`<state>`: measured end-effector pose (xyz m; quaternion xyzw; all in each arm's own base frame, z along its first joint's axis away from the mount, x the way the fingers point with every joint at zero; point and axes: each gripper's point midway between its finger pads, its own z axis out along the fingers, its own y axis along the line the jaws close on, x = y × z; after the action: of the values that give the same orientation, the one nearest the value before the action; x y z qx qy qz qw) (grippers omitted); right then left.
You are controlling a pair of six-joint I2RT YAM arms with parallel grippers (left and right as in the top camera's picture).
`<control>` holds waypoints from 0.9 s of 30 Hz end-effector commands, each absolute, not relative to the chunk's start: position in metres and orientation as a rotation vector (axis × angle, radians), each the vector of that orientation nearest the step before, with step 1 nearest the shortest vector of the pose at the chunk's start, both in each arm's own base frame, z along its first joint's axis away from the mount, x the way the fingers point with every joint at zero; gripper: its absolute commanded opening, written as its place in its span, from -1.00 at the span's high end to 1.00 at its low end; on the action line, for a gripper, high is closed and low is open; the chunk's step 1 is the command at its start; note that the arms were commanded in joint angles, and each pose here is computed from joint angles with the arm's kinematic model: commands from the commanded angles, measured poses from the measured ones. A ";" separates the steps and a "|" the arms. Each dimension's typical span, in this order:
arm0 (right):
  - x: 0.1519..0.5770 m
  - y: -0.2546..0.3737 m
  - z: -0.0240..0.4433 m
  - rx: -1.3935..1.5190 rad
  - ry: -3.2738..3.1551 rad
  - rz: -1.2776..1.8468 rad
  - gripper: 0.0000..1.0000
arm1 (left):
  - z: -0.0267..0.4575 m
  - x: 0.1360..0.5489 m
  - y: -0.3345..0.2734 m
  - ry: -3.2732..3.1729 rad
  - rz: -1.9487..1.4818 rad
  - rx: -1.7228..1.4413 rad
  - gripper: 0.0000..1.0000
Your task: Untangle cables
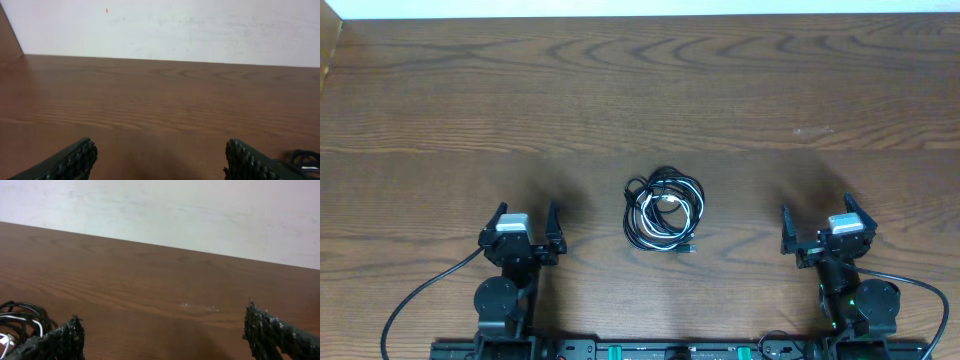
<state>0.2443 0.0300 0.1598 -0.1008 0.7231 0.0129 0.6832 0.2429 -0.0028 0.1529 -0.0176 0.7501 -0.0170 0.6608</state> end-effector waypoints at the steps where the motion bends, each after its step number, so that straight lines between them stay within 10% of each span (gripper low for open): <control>1: 0.244 0.028 0.158 -0.206 1.626 0.032 -0.98 | 0.157 0.240 0.000 1.711 -0.057 -0.088 -0.66; 27: 0.244 0.028 0.158 -0.206 1.626 0.032 -0.99 | 0.168 0.254 0.000 2.038 -0.037 -0.095 -0.66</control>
<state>0.2443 0.0299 0.1597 -0.1005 0.7233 0.0127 0.6831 0.2510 -0.0024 0.1573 -0.0345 0.8483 -0.0187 0.5281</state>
